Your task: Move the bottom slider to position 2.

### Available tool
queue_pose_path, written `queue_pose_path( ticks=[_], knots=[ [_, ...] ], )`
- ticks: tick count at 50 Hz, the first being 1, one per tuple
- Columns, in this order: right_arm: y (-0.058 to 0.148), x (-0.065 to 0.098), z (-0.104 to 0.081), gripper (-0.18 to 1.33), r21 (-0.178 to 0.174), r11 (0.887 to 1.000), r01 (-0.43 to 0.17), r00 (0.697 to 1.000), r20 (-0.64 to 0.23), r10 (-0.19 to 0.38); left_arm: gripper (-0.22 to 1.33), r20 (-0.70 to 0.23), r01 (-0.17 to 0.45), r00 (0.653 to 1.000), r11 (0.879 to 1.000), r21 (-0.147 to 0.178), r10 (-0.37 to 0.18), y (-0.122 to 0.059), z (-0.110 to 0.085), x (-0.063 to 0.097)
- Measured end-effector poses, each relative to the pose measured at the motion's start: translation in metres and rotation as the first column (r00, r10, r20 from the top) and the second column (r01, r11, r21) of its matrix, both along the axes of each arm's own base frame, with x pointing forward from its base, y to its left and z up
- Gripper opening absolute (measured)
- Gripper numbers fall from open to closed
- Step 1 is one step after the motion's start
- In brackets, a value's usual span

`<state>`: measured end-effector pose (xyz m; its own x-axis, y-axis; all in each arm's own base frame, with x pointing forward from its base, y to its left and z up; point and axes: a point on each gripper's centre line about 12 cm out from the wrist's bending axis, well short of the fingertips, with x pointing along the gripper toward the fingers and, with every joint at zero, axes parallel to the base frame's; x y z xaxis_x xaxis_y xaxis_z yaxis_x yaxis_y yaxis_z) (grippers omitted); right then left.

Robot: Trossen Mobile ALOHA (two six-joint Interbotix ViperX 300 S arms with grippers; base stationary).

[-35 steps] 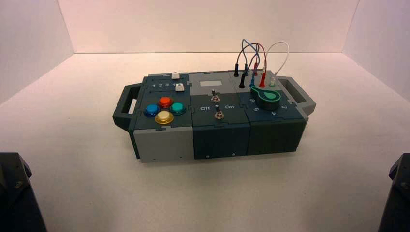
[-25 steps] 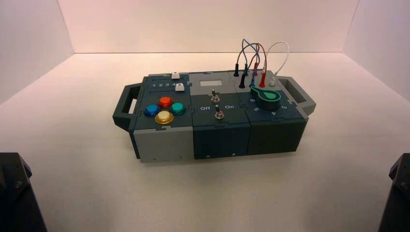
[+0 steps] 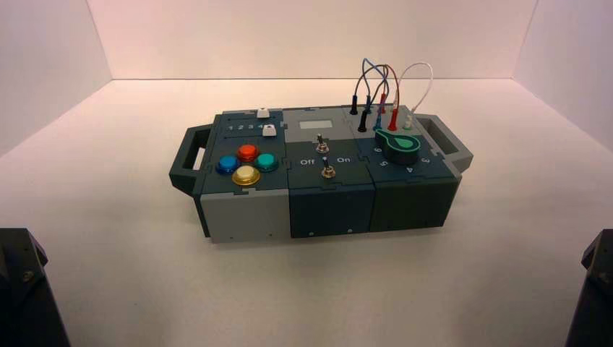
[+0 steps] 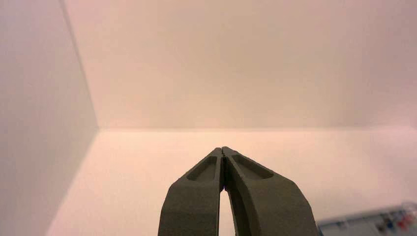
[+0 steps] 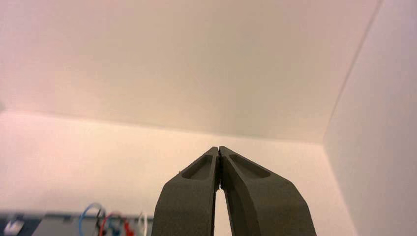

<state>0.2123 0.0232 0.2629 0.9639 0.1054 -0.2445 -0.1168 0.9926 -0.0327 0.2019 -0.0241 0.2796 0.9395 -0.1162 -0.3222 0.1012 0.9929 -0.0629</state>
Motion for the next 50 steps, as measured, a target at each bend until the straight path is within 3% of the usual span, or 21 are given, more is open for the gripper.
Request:
queue_pose_path(
  ticks=[9, 19, 24, 31, 38, 50],
  knots=[
    [0.021, 0.013, -0.012, -0.14, -0.019, 0.996, -0.088, 0.982, -0.170, 0.084, -0.17, -0.224, 0.027, 0.974, 1.000, 0.004, -0.025, -0.005, -0.001, -0.001],
    [0.047, 0.017, -0.021, -0.14, -0.027, 0.982, -0.188, 0.947, -0.270, 0.174, -0.17, -0.372, 0.093, 0.925, 0.996, 0.011, -0.082, -0.019, -0.014, 0.003],
    [0.056, 0.018, -0.025, -0.15, -0.016, 0.976, -0.216, 0.930, -0.309, 0.200, -0.17, -0.414, 0.130, 0.903, 0.991, 0.010, -0.114, -0.028, -0.021, 0.003],
    [0.058, 0.023, -0.034, -0.14, -0.010, 0.977, -0.211, 0.909, -0.371, 0.192, -0.17, -0.436, 0.131, 0.891, 0.991, -0.016, -0.125, -0.033, -0.024, 0.003],
    [0.063, 0.031, -0.053, -0.14, -0.017, 0.976, -0.219, 0.858, -0.479, 0.184, -0.17, -0.454, 0.114, 0.883, 0.993, -0.031, -0.116, -0.033, -0.026, 0.002],
    [0.100, 0.033, -0.067, -0.14, -0.008, 0.944, -0.329, 0.776, -0.572, 0.265, -0.17, -0.535, 0.104, 0.838, 0.994, -0.031, -0.105, -0.034, -0.051, 0.002]
  ],
)
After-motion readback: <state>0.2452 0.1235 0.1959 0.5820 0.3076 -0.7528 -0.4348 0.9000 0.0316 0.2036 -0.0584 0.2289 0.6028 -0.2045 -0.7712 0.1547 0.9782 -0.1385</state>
